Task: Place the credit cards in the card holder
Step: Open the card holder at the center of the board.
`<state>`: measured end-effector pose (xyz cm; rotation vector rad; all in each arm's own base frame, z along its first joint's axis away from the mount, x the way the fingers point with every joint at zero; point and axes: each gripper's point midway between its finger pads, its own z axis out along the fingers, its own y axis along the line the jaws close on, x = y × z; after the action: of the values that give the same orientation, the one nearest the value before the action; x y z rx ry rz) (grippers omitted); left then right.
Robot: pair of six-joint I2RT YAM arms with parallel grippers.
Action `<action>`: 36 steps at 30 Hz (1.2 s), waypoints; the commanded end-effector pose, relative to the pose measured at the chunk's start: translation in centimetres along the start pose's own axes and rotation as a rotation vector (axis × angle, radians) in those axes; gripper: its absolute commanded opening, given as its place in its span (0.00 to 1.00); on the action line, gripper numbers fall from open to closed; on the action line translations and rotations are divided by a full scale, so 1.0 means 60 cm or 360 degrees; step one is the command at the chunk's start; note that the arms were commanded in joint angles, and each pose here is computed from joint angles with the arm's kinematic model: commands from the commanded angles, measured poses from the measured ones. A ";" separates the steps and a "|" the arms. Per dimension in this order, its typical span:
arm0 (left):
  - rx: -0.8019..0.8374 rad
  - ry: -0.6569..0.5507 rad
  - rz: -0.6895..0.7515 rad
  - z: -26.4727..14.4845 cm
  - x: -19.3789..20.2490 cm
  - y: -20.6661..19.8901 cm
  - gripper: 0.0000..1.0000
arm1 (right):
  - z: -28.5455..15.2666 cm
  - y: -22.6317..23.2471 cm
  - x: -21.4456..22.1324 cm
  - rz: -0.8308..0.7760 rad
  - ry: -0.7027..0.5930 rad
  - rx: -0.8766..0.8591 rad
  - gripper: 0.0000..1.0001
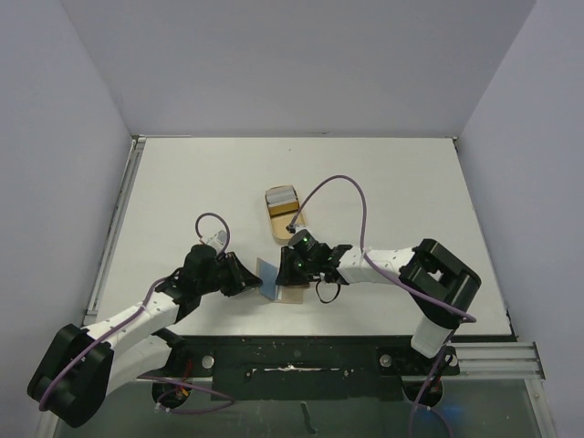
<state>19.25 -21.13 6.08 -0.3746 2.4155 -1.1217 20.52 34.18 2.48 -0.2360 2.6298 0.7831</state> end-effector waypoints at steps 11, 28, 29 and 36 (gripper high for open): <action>0.0137 -0.0054 0.0077 0.000 -0.015 -0.033 0.20 | 0.003 0.009 -0.001 -0.0010 -0.0033 -0.0042 0.24; 0.0252 -0.0065 0.0079 -0.004 -0.012 -0.049 0.13 | 0.005 0.007 0.001 -0.0003 -0.0024 -0.0038 0.23; 0.0253 -0.0067 0.0079 -0.004 -0.012 -0.049 0.13 | 0.005 0.008 0.001 -0.0002 -0.0022 -0.0041 0.23; 0.0265 -0.0068 0.0089 -0.004 -0.016 -0.054 0.14 | 0.005 0.013 -0.003 -0.0005 -0.0027 -0.0055 0.23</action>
<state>19.25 -21.67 6.53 -0.3346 2.3602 -1.1891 20.50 34.18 2.35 -0.2354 2.6237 0.7893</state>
